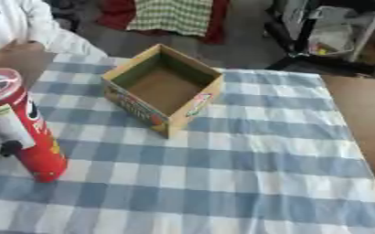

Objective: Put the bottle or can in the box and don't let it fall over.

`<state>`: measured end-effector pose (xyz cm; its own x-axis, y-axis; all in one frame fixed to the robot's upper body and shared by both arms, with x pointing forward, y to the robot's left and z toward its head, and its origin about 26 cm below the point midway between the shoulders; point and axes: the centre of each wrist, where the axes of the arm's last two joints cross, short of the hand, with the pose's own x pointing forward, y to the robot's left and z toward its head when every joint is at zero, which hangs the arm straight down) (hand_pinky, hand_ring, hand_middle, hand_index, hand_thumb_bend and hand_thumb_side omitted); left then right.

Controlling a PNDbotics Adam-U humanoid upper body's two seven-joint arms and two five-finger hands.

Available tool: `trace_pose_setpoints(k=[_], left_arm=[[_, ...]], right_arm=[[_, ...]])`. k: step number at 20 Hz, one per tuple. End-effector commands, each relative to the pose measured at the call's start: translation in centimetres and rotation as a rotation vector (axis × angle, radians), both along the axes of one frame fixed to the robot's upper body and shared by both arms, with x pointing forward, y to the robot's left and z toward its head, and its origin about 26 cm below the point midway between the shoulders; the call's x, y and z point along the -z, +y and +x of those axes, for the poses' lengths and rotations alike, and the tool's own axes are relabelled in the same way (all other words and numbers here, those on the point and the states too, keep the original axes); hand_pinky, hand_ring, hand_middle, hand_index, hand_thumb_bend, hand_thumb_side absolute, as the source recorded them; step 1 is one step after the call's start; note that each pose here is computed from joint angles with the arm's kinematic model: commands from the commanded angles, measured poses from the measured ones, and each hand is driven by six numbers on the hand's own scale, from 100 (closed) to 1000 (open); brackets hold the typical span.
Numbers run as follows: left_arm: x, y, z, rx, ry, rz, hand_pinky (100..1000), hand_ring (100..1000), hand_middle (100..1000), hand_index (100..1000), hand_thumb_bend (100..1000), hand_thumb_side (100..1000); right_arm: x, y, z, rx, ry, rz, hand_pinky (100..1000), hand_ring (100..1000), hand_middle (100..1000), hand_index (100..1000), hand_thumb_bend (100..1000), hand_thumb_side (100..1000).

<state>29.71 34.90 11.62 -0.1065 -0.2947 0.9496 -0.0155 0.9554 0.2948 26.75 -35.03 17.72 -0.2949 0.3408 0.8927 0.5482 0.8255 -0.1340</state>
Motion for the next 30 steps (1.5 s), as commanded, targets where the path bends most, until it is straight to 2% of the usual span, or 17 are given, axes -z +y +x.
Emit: trace_pose_setpoints(k=[1,14,24,28,29,30], left_arm=[[-0.9,-0.1,0.5,0.017,-0.034,-0.002,1000,1000,939,870,946,294],[-1.6,-1.2,2.3,0.044,-0.069,-0.023,1000,1000,923,843,947,292],[-2.3,-2.4,3.4,0.066,-0.109,-0.040,1000,1000,885,812,926,256],[-2.2,-2.7,3.6,0.062,-0.106,-0.061,1000,1000,825,771,845,151],[-2.2,-2.7,3.6,0.058,-0.104,-0.066,1000,973,798,749,780,117],[-2.2,-2.7,3.6,0.054,-0.102,-0.069,1000,970,795,745,768,112]], right_arm=[[-0.8,0.1,-0.1,-0.011,-0.023,-0.011,883,1000,844,846,100,679],[-0.7,0.2,-0.1,-0.013,-0.014,-0.001,883,1000,836,838,100,689],[-0.6,0.2,-0.1,-0.014,-0.010,0.004,883,1000,830,833,100,694],[-0.6,0.3,-0.1,-0.013,-0.009,0.006,883,1000,827,826,100,696],[-0.6,0.3,-0.1,-0.013,-0.009,0.007,883,1000,826,826,100,698],[-0.6,0.3,-0.1,-0.013,-0.009,0.007,883,1000,826,825,100,699]])
